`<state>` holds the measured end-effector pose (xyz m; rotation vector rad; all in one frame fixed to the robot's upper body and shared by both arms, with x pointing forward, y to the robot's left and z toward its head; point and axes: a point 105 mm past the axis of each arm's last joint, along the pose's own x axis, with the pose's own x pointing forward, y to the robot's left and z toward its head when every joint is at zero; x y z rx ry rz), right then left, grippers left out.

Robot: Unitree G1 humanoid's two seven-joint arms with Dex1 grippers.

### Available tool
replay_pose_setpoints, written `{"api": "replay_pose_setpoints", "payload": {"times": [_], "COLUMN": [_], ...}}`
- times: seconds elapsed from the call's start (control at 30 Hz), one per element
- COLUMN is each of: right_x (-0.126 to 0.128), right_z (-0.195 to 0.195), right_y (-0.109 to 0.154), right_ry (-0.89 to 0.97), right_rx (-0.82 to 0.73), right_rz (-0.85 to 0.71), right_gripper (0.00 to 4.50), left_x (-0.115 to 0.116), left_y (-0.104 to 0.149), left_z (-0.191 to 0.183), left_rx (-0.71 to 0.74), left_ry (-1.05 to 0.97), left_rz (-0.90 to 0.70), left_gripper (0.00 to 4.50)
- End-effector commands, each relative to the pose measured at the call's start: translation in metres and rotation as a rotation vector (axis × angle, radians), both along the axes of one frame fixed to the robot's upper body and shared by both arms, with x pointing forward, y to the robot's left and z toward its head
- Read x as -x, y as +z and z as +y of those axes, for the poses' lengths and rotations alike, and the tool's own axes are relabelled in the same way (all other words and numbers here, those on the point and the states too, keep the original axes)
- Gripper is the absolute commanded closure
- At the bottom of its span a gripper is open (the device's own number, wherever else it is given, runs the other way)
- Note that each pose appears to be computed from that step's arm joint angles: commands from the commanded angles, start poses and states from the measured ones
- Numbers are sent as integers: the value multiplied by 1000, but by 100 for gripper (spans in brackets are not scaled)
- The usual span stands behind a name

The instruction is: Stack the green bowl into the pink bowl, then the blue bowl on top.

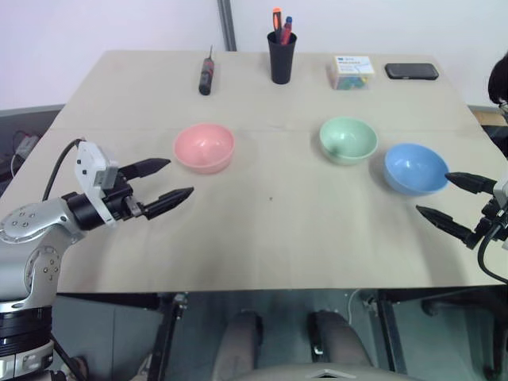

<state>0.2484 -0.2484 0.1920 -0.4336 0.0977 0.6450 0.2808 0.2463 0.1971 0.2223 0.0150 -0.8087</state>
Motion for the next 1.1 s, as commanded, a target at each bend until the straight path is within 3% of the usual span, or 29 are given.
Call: {"api": "replay_pose_setpoints", "payload": {"times": [0.03,0.27,0.47,0.6,0.8,1.07,1.1], "right_x": [0,-10,-16,-10,-5,-3,-3], "right_z": [5,7,30,70,118,128,128], "right_y": [13,13,17,18,8,6,6], "right_ry": [6,-43,57,233,380,403,401], "right_rx": [28,72,51,-22,-70,-76,-76], "right_rz": [-47,-68,-111,-128,-140,-160,-163], "right_gripper": [10,10,10,10,10,10,1], "left_x": [1,0,-11,-28,-61,-86,-89], "left_y": [12,16,17,12,6,-13,-14], "left_z": [-9,-21,-24,-32,-39,-56,-57], "left_rx": [7,29,-8,-182,-651,-916,-932], "left_ry": [-33,-80,4,126,155,62,54], "left_rz": [-46,-54,-103,-131,-166,-87,-84], "left_gripper": [0,0,0,0,0,0,24]}}
